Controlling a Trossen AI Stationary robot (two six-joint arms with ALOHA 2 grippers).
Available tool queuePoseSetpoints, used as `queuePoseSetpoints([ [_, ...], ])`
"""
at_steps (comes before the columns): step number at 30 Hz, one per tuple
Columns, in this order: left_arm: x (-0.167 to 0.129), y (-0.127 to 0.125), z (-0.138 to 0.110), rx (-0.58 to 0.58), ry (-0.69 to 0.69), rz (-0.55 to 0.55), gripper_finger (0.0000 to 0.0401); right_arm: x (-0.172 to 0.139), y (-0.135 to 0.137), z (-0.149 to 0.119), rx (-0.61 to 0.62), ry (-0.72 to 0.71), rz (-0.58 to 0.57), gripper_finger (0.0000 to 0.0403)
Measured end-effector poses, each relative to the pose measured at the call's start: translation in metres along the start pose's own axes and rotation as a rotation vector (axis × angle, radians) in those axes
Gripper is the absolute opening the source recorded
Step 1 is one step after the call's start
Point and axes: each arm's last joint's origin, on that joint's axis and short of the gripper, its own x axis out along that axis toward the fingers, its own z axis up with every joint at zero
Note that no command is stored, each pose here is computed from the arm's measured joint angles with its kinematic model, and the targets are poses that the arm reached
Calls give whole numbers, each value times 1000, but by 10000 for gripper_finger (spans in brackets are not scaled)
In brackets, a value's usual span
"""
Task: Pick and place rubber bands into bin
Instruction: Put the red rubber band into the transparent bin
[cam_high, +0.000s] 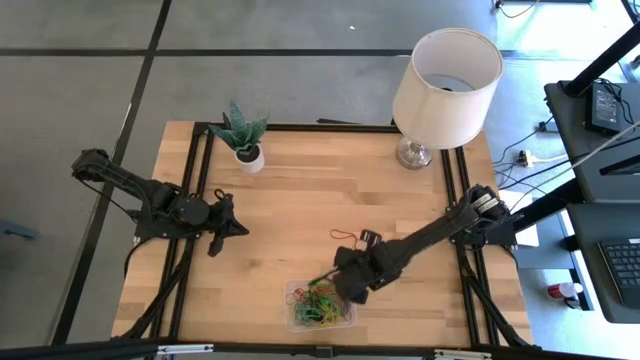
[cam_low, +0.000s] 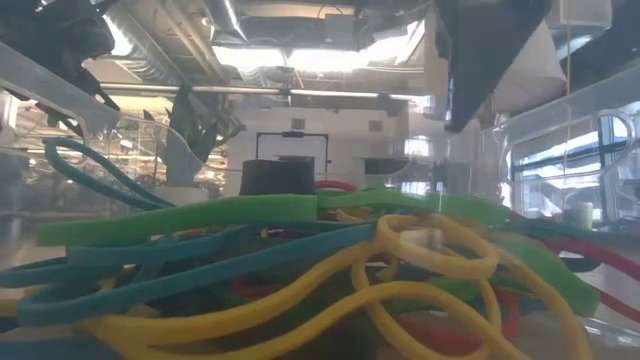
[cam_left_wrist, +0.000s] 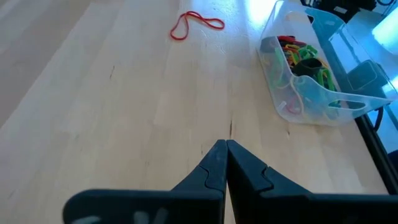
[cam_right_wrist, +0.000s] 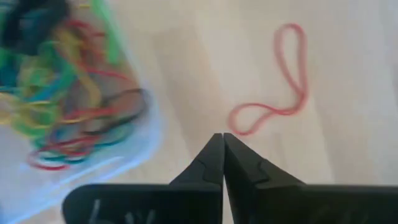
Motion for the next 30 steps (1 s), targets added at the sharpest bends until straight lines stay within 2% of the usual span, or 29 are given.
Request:
queuePoseSetpoints([
  [3, 0, 0, 0, 0, -3, 9, 3, 2, -18, -8, 6, -2, -5, 4],
  [7, 0, 1, 1, 1, -23, 45, 3, 9, -39, -25, 40, -65, 53, 6],
  [13, 0, 2, 1, 3, -40, 77, 3, 29, -71, -53, 150, -178, 149, 4],
  [16, 0, 4, 2, -3, -73, 135, 3, 39, -83, -60, 229, -208, 176, 15],
  [21, -2, 4, 11, 109, -188, 235, 2, 48, -93, -58, 268, -228, 177, 30],
  [26, 0, 6, 20, 194, -256, 235, 2, 49, -99, -47, 232, -282, 189, 32],
  [30, 10, 19, 15, 201, -295, 211, 2, 48, -102, -39, 174, -343, 202, 31],
])
